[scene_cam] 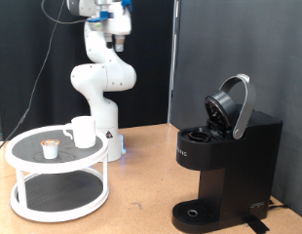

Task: Make a cup of coffee with the keurig machine

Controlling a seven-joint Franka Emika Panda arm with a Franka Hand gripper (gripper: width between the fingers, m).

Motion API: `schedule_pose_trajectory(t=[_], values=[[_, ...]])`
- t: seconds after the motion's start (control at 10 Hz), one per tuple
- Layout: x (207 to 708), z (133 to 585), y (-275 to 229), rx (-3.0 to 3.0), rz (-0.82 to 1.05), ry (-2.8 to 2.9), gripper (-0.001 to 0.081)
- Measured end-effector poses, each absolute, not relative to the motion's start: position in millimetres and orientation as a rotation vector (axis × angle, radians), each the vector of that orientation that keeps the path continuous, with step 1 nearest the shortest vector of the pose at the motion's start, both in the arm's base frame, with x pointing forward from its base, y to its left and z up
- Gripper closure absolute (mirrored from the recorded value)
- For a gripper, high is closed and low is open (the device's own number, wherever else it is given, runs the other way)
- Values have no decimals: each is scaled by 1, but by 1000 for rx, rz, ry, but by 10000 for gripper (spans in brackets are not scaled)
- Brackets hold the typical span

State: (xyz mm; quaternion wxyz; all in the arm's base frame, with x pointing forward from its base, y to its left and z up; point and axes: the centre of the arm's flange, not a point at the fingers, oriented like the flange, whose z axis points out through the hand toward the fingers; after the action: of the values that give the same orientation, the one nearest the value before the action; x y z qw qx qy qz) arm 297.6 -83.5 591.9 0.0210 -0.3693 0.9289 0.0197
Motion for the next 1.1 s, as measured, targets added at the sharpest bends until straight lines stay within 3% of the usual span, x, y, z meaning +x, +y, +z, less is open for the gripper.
schedule_pose_trajectory(t=[0.6,1.1], values=[[288,589,-120,-1159,90,2855,72],[285,574,-183,-1102,86,2880,72]])
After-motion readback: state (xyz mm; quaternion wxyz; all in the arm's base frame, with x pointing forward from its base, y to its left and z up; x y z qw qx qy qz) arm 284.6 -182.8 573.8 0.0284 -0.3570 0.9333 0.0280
